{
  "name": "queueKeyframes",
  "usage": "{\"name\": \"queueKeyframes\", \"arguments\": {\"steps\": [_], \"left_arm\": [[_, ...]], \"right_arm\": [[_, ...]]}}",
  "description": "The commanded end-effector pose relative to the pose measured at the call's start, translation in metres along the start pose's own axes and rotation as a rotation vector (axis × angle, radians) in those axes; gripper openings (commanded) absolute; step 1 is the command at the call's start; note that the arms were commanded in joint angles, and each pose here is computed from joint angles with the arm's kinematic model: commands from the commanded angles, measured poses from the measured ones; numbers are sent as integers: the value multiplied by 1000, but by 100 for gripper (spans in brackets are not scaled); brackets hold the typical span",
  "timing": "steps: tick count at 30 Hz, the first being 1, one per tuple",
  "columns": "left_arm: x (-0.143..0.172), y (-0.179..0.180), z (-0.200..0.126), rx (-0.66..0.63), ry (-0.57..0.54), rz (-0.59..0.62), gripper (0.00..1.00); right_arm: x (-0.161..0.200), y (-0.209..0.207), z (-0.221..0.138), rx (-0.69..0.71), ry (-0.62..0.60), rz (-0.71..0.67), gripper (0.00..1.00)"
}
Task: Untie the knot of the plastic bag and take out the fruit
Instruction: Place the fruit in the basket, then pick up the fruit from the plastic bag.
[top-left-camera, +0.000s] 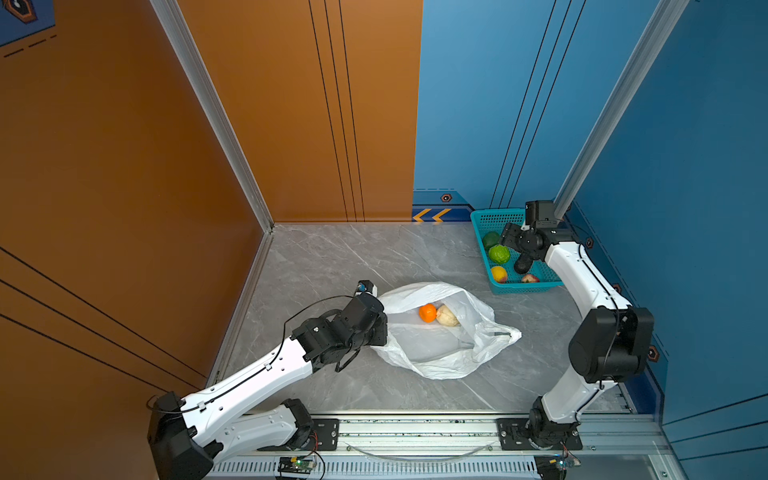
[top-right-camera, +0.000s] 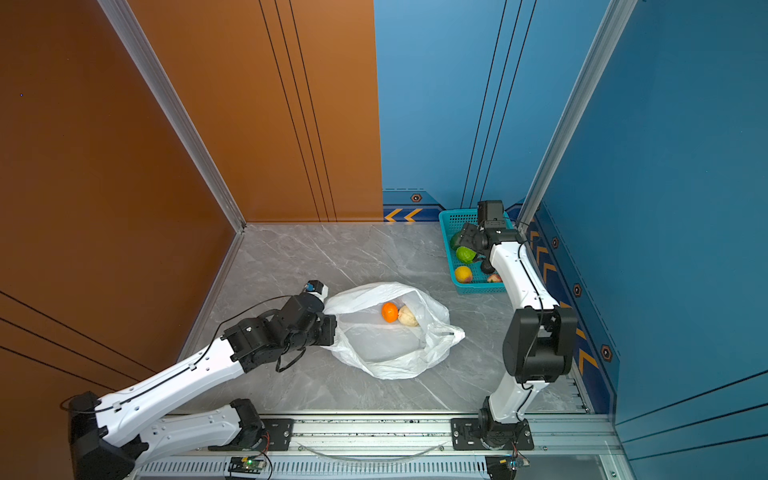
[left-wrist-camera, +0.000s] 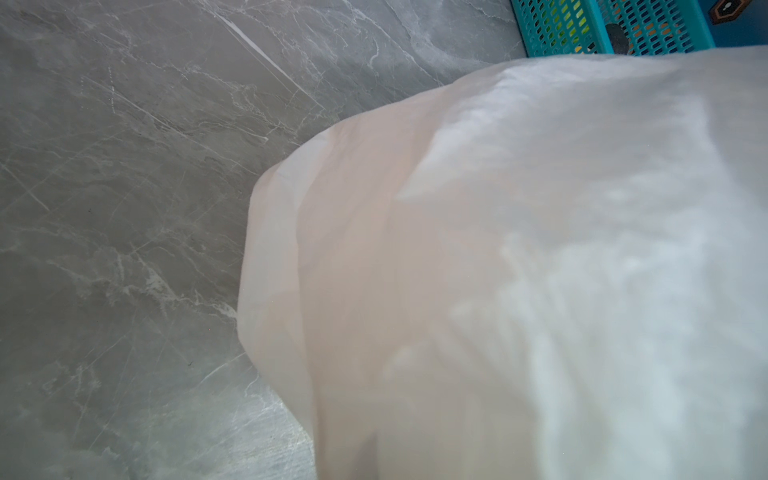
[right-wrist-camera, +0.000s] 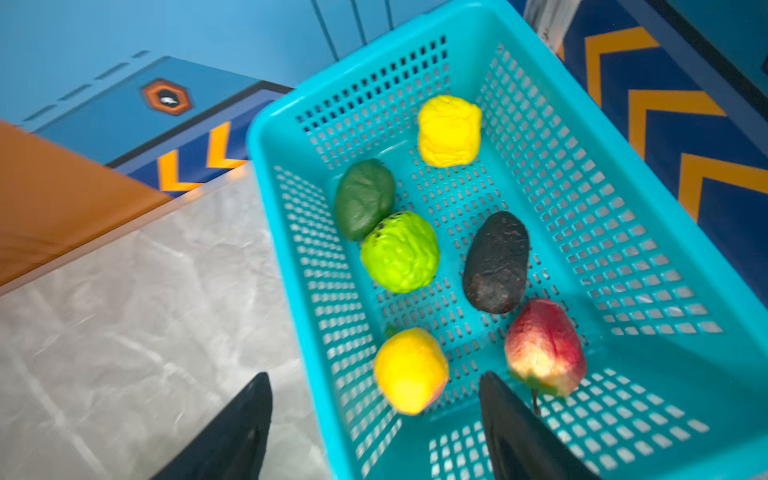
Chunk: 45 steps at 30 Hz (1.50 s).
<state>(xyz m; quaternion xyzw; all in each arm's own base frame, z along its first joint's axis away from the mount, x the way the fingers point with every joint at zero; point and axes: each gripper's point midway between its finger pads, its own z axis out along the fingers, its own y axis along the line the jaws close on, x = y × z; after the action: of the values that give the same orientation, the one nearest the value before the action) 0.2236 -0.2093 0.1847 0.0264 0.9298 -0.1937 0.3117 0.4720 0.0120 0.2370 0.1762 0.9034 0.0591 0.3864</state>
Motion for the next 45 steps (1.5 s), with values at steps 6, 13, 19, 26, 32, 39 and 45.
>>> {"name": "queueKeyframes", "arguments": {"steps": [6,13,19,26,32,39,45], "left_arm": [[-6,-4,-7,7,-30,2,0],[-4,-6,-7,10,-29,-3,0],[-6,-10,-7,14,-26,1,0],[-5,-10,-9,20,-27,-20,0],[-4,-12,-12,34,-30,-27,0],[-3,-16,-16,52,-33,-39,0],[2,-22,-19,77,-23,-41,0]], "right_arm": [[67,68,-112,-195,130,-162,81],[129,111,-192,-328,177,-220,81],[185,133,-228,-391,235,-276,80],[255,152,-229,-416,267,-389,81],[311,158,-197,-422,303,-454,81],[354,150,-151,-382,368,-478,81],[354,145,-112,-356,385,-385,80]]}}
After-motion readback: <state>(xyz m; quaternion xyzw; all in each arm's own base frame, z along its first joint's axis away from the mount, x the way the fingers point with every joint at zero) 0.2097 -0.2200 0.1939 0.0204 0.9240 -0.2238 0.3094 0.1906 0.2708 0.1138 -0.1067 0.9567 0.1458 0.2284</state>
